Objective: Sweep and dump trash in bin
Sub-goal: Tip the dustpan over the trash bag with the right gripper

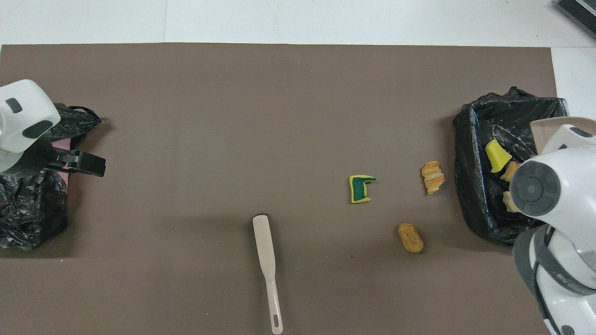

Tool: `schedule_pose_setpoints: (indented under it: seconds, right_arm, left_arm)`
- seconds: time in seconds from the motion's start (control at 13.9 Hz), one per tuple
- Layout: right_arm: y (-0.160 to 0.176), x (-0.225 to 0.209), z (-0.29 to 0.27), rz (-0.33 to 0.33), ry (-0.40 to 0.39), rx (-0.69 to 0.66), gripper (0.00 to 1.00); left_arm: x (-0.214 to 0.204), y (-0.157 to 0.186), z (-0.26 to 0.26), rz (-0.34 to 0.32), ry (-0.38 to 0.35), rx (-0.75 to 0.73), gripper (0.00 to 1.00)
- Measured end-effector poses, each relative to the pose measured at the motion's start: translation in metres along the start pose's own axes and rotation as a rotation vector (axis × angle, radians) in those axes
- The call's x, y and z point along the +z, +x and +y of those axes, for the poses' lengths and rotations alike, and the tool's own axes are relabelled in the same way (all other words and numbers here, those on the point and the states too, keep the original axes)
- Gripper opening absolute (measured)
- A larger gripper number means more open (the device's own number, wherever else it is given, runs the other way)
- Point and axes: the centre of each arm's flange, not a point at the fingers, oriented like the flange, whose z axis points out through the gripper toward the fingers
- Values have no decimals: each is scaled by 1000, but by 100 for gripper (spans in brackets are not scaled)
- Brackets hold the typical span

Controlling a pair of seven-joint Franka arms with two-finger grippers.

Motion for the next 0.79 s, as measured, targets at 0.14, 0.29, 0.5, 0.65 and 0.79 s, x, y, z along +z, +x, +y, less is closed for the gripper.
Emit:
schedule_pose_setpoints:
  seconds: [0.14, 0.29, 0.5, 0.65, 0.79]
  right_arm:
    - [-1, -6, 1, -39, -10, 3, 31]
    - [-6, -5, 1, -83, -14, -4, 31]
    - [-13, -14, 4, -130, -23, -2, 31]
    - [-31, -22, 12, -134, -33, -7, 31]
    - [-60, -31, 28, -92, -29, -29, 31]
  left_arm:
    - [0, 0, 0, 0, 0, -1, 100]
    - [0, 0, 0, -1, 0, 0, 100]
    - [0, 0, 0, -1, 0, 0, 100]
    - [0, 0, 0, -1, 0, -1, 100]
    - [0, 0, 0, -1, 0, 0, 100]
